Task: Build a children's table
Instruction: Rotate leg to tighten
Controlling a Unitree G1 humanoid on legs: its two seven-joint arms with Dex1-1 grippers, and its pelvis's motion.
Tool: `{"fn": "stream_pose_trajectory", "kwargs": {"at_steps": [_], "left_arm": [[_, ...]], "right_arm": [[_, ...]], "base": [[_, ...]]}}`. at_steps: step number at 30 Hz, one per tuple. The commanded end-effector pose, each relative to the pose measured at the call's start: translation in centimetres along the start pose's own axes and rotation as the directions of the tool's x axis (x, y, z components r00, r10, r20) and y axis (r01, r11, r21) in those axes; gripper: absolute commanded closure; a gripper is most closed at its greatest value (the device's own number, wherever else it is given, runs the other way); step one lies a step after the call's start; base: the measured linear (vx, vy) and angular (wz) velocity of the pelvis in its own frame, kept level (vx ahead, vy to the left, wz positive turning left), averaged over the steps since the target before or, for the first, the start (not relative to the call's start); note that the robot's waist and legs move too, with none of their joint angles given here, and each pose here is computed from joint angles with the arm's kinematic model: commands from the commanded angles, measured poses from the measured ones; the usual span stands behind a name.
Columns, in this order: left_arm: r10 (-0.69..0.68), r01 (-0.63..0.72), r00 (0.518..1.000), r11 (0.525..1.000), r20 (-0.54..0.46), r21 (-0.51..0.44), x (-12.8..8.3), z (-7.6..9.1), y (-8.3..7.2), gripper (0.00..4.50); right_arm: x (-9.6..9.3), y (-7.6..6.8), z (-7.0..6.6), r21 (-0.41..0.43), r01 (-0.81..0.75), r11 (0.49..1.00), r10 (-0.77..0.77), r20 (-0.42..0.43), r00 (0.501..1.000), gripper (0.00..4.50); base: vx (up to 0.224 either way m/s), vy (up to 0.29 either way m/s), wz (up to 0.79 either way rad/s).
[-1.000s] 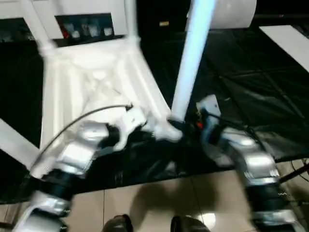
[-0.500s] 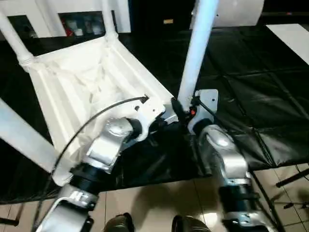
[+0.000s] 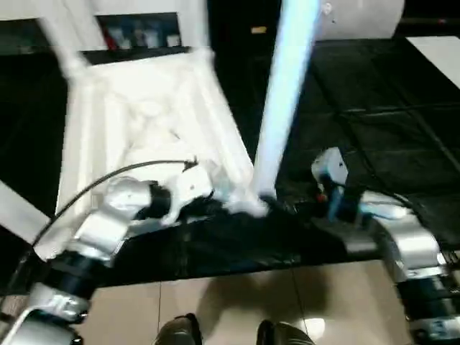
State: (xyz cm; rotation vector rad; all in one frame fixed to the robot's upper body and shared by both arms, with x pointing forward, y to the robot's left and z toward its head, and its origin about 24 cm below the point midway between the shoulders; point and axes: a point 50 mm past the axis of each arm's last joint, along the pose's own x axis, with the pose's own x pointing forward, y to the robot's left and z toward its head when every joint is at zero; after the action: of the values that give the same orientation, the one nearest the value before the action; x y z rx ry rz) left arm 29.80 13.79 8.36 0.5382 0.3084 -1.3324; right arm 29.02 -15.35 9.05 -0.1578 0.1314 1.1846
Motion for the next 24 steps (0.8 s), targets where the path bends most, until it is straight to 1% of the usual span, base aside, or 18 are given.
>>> {"fn": "stream_pose_trajectory", "kwargs": {"at_steps": [1,3,5,6,7,8,9,10,11,13,14,18,21,22,23,24], "left_arm": [[-0.146,0.146,0.989,0.988,-0.001,0.051,0.63,0.18,-1.04,4.50],[-0.200,0.201,0.980,0.977,-0.016,0.068,0.30,-0.05,-1.17,4.50],[-0.237,0.239,0.971,0.967,-0.031,0.085,0.05,-0.24,-1.14,4.50],[-0.237,0.239,0.971,0.967,-0.031,0.085,0.05,-0.24,-1.14,4.50],[-0.254,0.256,0.967,0.963,-0.036,0.089,-0.10,-0.31,-1.03,4.50],[-0.265,0.267,0.964,0.959,-0.039,0.095,-0.20,-0.33,-0.93,4.50],[-0.265,0.267,0.964,0.959,-0.039,0.095,-0.20,-0.33,-0.93,4.50],[-0.283,0.286,0.958,0.953,-0.041,0.103,-0.26,-0.27,-0.87,4.50],[-0.283,0.286,0.958,0.953,-0.041,0.103,-0.26,-0.27,-0.87,4.50],[-0.312,0.315,0.949,0.942,-0.046,0.118,-0.30,-0.16,-0.84,4.50],[-0.322,0.326,0.945,0.937,-0.049,0.124,-0.31,-0.12,-0.81,4.50],[-0.334,0.338,0.941,0.932,-0.053,0.133,-0.34,-0.07,-0.71,4.50],[-0.338,0.342,0.940,0.930,-0.053,0.135,-0.36,-0.03,-0.66,4.50],[-0.340,0.344,0.939,0.929,-0.053,0.136,-0.36,-0.04,-0.65,4.50],[-0.340,0.344,0.939,0.929,-0.053,0.136,-0.36,-0.04,-0.65,4.50],[-0.340,0.344,0.939,0.929,-0.053,0.136,-0.36,-0.04,-0.65,4.50]], "right_arm": [[0.12,0.28,0.58,-0.068,-0.094,0.993,0.094,-0.002,0.996,0.51],[0.12,0.48,0.53,-0.082,-0.185,0.979,0.182,-0.033,0.983,0.51],[0.15,0.53,0.60,-0.064,-0.259,0.964,0.257,-0.042,0.965,0.51],[0.15,0.53,0.60,-0.064,-0.259,0.964,0.257,-0.042,0.965,0.66],[0.22,0.53,0.69,-0.053,-0.300,0.952,0.298,-0.045,0.953,0.66],[0.25,0.53,0.76,-0.044,-0.330,0.943,0.328,-0.047,0.943,0.76],[0.25,0.53,0.76,-0.044,-0.330,0.943,0.328,-0.047,0.943,0.88],[0.29,0.60,0.74,-0.037,-0.372,0.927,0.370,-0.061,0.927,1.03],[0.29,0.60,0.74,-0.037,-0.372,0.927,0.370,-0.061,0.927,1.03],[0.35,0.68,0.55,-0.035,-0.430,0.902,0.426,-0.092,0.900,1.28],[0.42,0.68,0.42,-0.033,-0.450,0.892,0.445,-0.105,0.890,1.28],[0.60,0.60,0.34,-0.023,-0.475,0.880,0.470,-0.109,0.876,1.69],[0.63,0.65,0.41,-0.011,-0.492,0.870,0.489,-0.105,0.866,1.82],[0.64,0.67,0.42,-0.008,-0.497,0.867,0.494,-0.105,0.863,1.98],[0.64,0.67,0.42,-0.008,-0.497,0.867,0.494,-0.105,0.863,1.98],[0.64,0.67,0.42,-0.008,-0.497,0.867,0.494,-0.105,0.863,2.18]], "base": [[0.000,0.000,0.00],[0.000,0.000,0.00],[0.000,0.000,0.00],[0.000,0.000,0.00],[0.000,0.000,0.00],[0.000,0.000,0.00],[0.000,0.000,0.00],[0.000,0.000,0.00],[0.000,0.000,0.00],[0.000,0.000,0.00],[0.000,0.000,0.00],[0.000,0.000,0.00],[0.000,0.000,0.00],[0.000,0.000,0.00],[0.000,0.000,0.00],[0.000,0.000,0.00]]}}
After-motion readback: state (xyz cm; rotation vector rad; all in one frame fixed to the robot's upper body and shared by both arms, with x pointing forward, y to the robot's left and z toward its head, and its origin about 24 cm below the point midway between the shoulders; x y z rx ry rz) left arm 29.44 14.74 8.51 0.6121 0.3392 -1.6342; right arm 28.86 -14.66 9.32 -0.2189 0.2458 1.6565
